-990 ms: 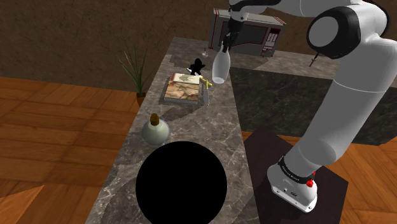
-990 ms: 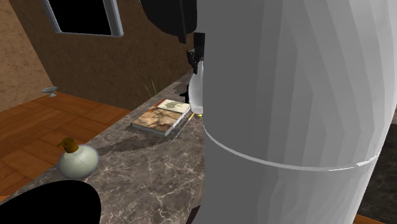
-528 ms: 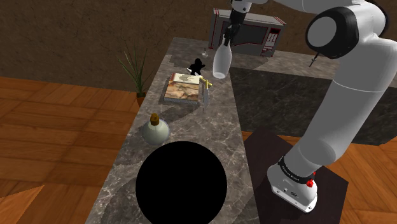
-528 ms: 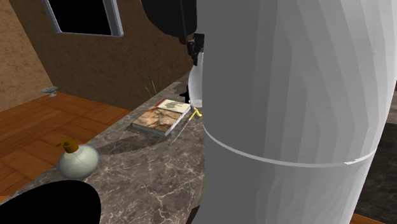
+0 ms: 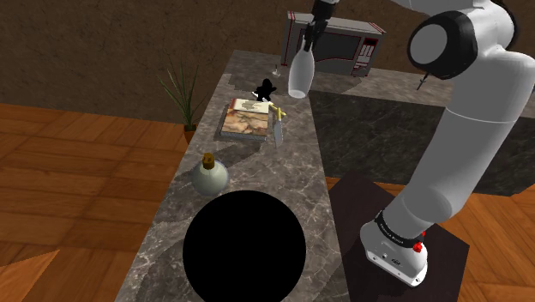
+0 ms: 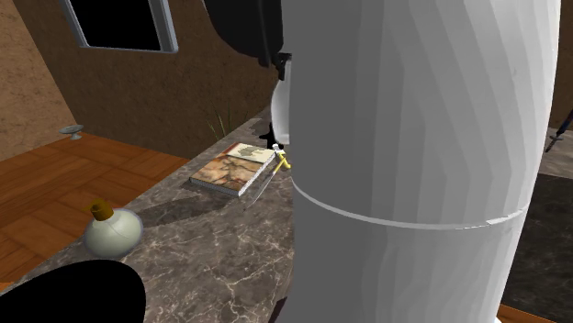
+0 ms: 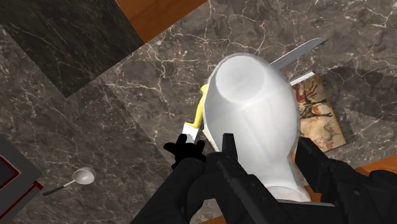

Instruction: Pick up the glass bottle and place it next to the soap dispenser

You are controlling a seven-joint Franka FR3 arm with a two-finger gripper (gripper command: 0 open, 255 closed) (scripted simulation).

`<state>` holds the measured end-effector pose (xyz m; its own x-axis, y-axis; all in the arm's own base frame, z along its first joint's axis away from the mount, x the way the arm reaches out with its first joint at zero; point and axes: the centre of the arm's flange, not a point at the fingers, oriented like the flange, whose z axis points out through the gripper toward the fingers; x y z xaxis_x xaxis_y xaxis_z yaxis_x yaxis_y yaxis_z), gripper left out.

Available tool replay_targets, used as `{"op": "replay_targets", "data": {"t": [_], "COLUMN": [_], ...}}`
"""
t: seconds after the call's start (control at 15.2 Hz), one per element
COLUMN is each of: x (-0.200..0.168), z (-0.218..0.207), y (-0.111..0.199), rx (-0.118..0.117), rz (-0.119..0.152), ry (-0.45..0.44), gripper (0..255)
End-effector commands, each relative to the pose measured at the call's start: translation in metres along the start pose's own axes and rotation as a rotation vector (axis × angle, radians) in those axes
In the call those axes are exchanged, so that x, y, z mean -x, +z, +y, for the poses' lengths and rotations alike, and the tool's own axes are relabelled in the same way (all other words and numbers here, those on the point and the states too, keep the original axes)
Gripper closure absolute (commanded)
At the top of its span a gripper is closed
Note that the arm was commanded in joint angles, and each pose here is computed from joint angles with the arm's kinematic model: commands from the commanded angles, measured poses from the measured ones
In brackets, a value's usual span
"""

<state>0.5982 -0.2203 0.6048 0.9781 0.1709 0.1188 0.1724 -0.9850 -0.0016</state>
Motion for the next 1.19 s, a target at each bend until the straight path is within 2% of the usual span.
{"op": "replay_targets", "data": {"t": [0.0,0.59,1.12], "x": [0.0,-0.006,-0.027], "z": [0.0,0.0,-0.103], "y": [-0.011,-0.054,-0.052], "rx": [0.0,0.0,0.0], "rz": [0.0,0.0,0.0], "ry": [0.0,0.0,0.0], "gripper": [255,255,255]}}
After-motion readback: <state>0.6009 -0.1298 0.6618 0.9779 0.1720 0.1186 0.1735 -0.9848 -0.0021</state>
